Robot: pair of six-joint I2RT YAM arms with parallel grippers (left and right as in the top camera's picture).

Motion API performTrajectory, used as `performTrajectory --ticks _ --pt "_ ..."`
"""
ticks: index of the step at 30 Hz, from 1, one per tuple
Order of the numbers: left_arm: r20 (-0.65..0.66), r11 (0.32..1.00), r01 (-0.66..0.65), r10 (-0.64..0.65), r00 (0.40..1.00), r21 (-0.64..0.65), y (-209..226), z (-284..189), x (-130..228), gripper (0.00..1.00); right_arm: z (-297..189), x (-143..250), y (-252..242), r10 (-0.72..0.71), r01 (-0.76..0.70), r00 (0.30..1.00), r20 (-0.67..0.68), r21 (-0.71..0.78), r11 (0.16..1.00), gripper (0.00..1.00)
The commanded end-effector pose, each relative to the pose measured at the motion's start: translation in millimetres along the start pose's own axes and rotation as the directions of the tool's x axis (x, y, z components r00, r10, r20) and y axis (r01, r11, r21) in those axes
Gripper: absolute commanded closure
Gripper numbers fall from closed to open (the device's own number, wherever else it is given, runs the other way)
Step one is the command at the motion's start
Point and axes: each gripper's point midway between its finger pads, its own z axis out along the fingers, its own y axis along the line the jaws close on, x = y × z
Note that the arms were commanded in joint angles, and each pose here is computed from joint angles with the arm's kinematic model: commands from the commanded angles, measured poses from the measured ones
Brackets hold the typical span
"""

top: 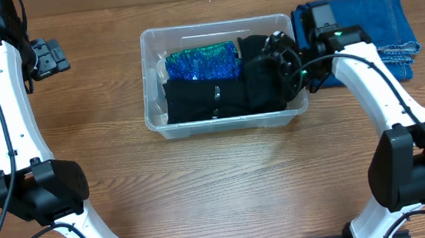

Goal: Pack container
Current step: 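Carry the black garment with the right gripper into the bin's right side, then release the black garment and press it down inside the bin with the right gripper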

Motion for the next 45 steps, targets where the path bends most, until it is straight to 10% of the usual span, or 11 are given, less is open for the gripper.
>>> performTrajectory --ticks 1,9,17,23,45 --pt "0.002 1.0 -0.014 0.014 1.0 0.001 0 -1 0 0.0 -9 -16 -1 0.014 -0.012 0.997 0.069 -0.02 1.0 0.75" --pt "0.002 1.0 -0.014 0.014 1.0 0.001 0 -1 0 0.0 -19 -42 29 0.008 0.033 0.979 0.202 -0.195 0.98 0.34" --pt "0.002 1.0 -0.014 0.014 1.0 0.001 0 -1 0 0.0 -92 -90 47 0.017 0.053 0.953 0.301 -0.22 0.974 0.48" --pt "0.002 1.0 -0.014 0.014 1.0 0.001 0 -1 0 0.0 -102 -95 24 0.042 -0.029 0.964 0.261 -0.054 0.998 0.96" --pt "0.002 1.0 -0.014 0.014 1.0 0.001 0 -1 0 0.0 56 14 -2 0.289 -0.285 0.957 0.005 0.171 0.943 0.96"
